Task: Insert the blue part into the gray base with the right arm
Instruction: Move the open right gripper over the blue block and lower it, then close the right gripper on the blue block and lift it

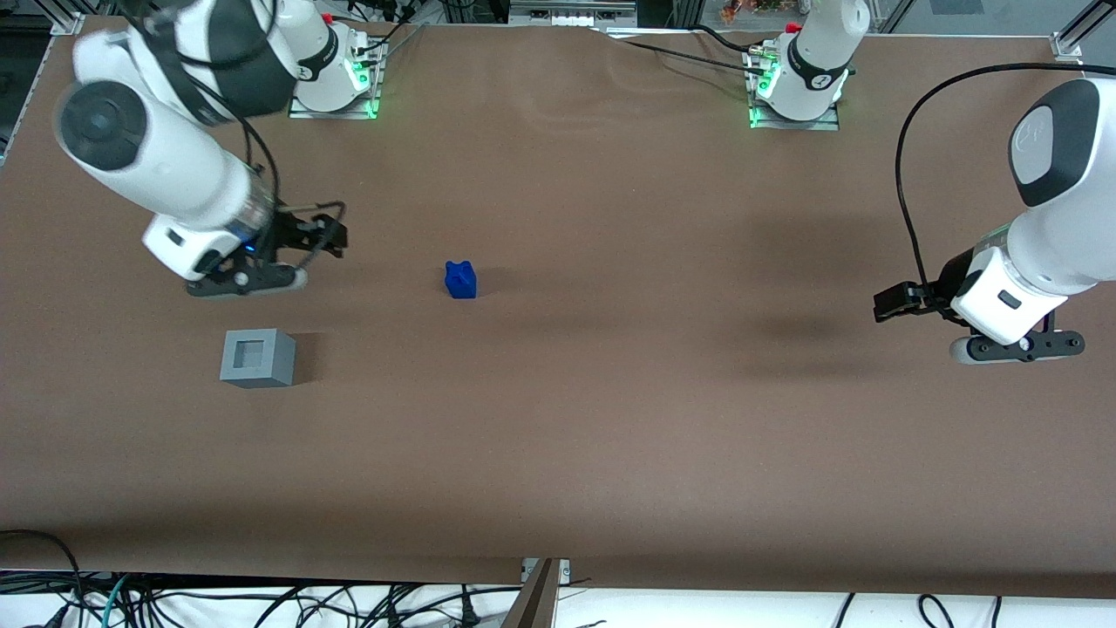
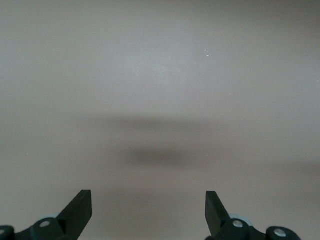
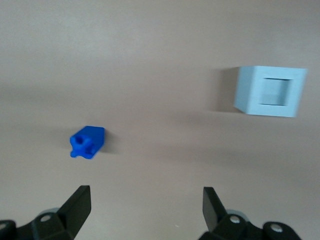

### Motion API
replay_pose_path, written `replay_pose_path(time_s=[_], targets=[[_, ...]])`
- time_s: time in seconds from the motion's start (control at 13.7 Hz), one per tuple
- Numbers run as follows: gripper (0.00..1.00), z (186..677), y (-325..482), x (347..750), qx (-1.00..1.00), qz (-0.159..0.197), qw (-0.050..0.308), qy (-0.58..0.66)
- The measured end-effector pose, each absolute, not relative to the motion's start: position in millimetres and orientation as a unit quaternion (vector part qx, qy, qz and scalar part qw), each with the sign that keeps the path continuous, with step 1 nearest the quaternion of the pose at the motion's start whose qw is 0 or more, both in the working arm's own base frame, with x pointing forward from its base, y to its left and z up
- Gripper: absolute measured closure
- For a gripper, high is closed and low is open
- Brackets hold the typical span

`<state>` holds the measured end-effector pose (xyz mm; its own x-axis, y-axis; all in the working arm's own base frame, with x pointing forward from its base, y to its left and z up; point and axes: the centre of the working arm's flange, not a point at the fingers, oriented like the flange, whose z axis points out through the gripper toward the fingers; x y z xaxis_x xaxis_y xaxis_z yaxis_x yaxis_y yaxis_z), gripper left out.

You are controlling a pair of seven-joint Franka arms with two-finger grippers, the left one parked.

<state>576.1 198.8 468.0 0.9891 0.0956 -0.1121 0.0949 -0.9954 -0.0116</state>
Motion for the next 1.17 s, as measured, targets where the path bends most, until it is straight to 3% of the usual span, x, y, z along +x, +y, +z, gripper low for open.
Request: replay_pose_path(time_s=[0.36,0.73,1.02,1.17], targets=[[0.01,392,281,546,-0.999,0.033,0.010,0.011],[0.01,324,311,504,-0.999,0.006,0.017,0.036],[0.01,268,342,476,-0.998,-0.028,-0.038,0.033],[0.01,252,347,474,-0.998,-0.035,-0.045,0.039]])
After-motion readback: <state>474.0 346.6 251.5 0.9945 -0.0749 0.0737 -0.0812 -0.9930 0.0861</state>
